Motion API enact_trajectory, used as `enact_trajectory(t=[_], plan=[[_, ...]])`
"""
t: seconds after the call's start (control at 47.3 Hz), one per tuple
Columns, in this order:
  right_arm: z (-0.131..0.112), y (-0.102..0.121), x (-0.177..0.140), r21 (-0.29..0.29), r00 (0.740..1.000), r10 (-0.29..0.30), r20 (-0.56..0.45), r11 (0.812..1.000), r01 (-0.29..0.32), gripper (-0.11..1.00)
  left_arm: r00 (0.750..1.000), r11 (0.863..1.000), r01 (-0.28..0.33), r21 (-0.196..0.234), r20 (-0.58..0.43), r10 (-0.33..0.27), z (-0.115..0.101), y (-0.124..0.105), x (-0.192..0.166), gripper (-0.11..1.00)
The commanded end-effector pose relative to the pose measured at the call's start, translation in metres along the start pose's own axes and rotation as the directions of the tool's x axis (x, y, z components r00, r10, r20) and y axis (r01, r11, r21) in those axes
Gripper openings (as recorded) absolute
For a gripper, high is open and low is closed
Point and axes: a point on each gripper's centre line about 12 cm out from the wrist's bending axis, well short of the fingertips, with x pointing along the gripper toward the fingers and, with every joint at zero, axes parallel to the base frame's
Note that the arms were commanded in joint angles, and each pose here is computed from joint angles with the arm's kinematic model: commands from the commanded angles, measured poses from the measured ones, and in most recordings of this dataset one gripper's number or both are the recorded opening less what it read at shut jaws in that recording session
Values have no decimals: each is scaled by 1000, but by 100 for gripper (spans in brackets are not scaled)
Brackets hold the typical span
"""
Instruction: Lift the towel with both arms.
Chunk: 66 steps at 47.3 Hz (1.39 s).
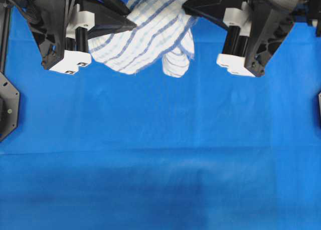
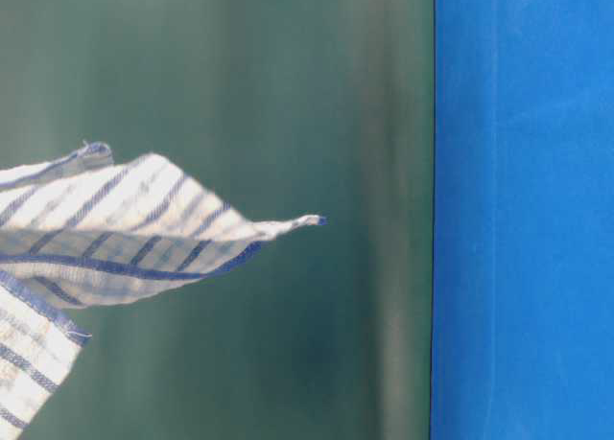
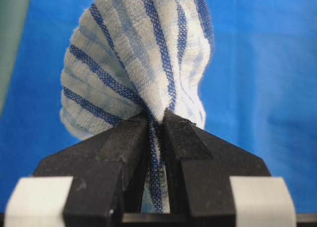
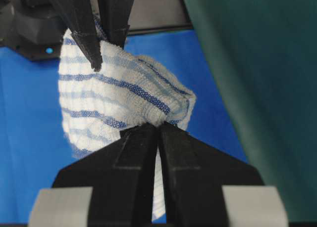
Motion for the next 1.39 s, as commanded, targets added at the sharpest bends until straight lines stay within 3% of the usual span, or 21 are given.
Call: enact_trajectory(t=[0.0, 0.359, 0.402, 0.592, 0.634, 0.697, 0.951, 1.374], plan=[[9, -5, -13, 4, 999, -1, 38, 1000, 1, 3, 999, 1000, -5, 6, 40, 5, 9, 1, -9, 6], [7, -5, -14, 3, 1000, -3, 26, 1000, 3, 4, 998, 999, -4, 40, 58, 2, 10, 0, -11, 8], [6, -5, -13, 3, 1000, -4, 24, 1000, 3, 10, 998, 999, -4, 39, 64, 2, 10, -1, -11, 16], [4, -5, -12, 0, 1000, -9, 16, 1000, 9, 63, 997, 999, 1, 39, 80, -4, 7, -3, -14, 72], [3, -6, -12, -1, 1000, -12, 9, 1000, 12, 69, 996, 999, 1, 38, 86, -4, 7, -3, -16, 82], [3, -6, -12, 2, 1000, -16, 4, 1000, 16, 66, 995, 999, 1, 37, 95, -5, 6, -3, -18, 91], [-13, -3, -2, -2, 999, -21, -50, 1000, 21, 66, 997, 999, 7, 32, 74, -10, -14, -5, -9, 89], [-98, 22, 57, -7, 982, 19, -189, 1000, -21, 66, 999, 999, 16, 27, -33, -15, -115, -9, 57, 89]])
